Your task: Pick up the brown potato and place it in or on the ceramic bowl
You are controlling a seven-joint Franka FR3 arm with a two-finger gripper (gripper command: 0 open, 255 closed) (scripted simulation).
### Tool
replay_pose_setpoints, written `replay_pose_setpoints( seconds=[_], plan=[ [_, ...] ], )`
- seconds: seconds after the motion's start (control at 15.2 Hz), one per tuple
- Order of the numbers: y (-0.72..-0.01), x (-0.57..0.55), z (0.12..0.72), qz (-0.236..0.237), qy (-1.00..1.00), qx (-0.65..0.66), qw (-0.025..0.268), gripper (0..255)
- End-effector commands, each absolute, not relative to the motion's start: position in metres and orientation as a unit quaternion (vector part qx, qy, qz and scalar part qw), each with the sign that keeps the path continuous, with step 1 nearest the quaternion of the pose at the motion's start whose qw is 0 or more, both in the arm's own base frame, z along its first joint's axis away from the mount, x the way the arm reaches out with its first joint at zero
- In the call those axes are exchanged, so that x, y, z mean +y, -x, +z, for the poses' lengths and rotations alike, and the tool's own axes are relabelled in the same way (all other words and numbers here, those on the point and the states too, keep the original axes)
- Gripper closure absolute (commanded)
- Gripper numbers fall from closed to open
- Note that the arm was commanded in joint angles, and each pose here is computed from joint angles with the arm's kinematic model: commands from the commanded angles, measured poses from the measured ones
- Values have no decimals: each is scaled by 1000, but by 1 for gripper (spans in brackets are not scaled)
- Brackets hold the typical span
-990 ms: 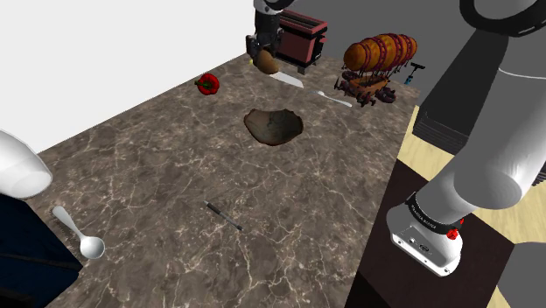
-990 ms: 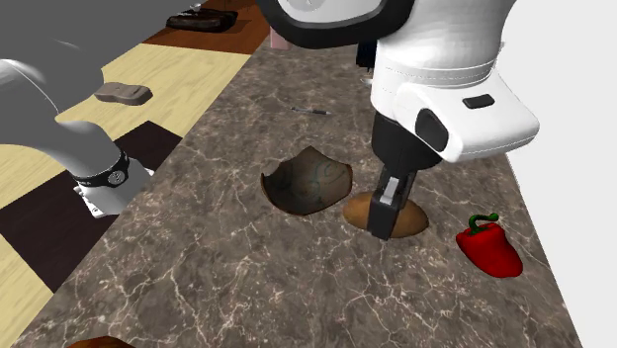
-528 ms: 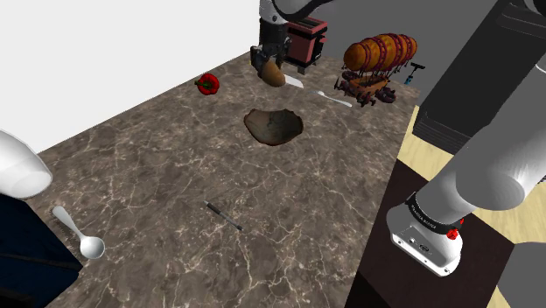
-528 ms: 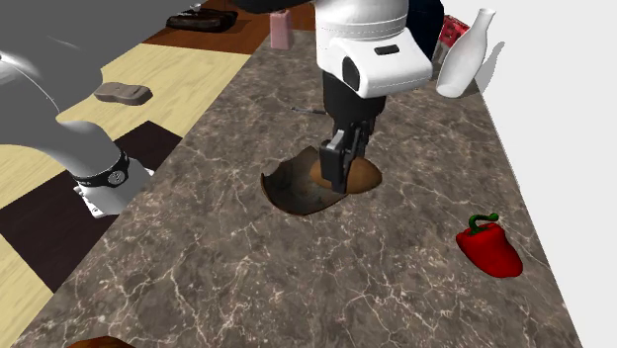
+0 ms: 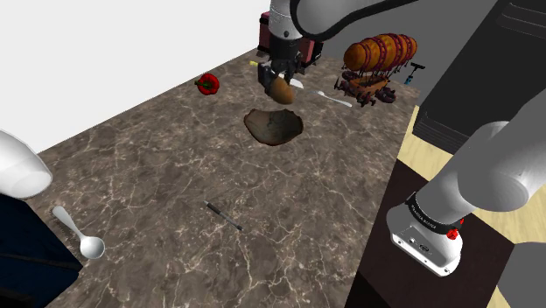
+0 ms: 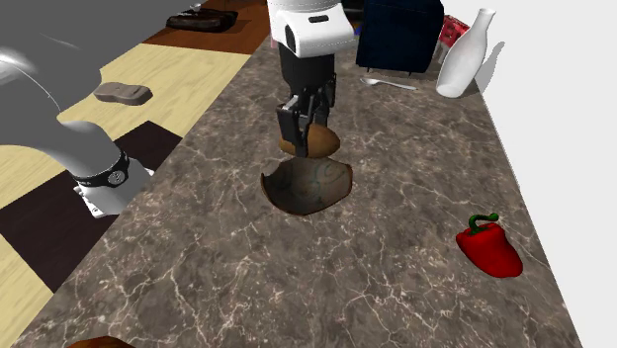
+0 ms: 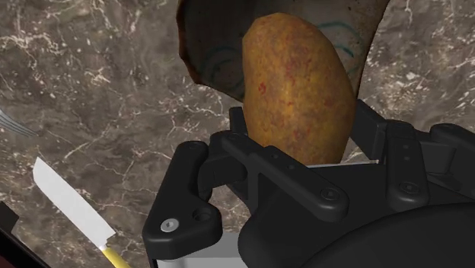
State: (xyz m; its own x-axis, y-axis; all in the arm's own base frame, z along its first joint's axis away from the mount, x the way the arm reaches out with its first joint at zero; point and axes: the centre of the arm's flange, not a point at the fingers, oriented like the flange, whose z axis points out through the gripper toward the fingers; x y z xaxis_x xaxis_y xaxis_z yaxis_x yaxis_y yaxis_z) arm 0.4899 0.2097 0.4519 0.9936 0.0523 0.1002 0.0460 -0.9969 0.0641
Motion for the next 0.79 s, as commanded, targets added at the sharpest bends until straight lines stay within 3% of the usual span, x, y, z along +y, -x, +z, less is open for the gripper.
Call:
replay_pose_setpoints(
  seconds=[0.0, 0.73],
  plan=[
    [-484, 212, 444, 51, -998, 24, 31, 255],
    [-484, 212, 385, 51, -998, 24, 31, 255]
  ],
)
